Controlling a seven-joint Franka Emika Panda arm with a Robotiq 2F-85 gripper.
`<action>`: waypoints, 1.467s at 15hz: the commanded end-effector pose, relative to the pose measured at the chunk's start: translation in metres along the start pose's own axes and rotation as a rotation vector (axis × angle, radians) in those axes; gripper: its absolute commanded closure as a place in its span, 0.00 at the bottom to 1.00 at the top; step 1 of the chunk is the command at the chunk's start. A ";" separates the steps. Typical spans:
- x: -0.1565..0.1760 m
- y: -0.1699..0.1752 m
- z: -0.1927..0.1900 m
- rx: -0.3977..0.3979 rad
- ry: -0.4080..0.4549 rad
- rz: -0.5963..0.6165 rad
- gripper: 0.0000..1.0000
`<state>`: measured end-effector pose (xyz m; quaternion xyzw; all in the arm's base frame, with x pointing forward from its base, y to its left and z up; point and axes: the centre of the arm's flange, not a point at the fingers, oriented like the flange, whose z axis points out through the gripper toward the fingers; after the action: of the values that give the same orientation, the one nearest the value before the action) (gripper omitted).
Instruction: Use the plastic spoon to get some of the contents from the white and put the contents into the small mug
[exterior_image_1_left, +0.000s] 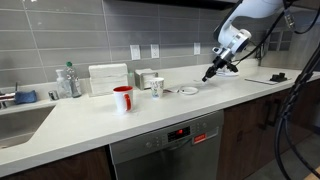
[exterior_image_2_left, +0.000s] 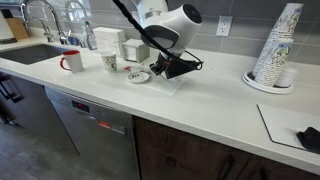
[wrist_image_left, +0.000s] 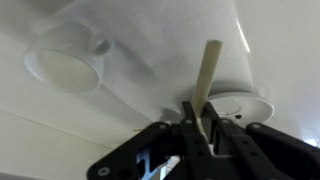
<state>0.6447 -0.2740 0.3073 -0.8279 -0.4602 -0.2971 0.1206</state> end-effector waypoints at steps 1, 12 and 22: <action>0.020 -0.043 -0.012 -0.057 -0.080 -0.073 0.96; 0.088 -0.086 0.027 -0.168 -0.275 -0.301 0.86; 0.120 -0.096 0.049 -0.244 -0.479 -0.464 0.96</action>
<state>0.6270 -0.1393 0.3395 -0.7672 -0.5970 -0.2020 -0.1191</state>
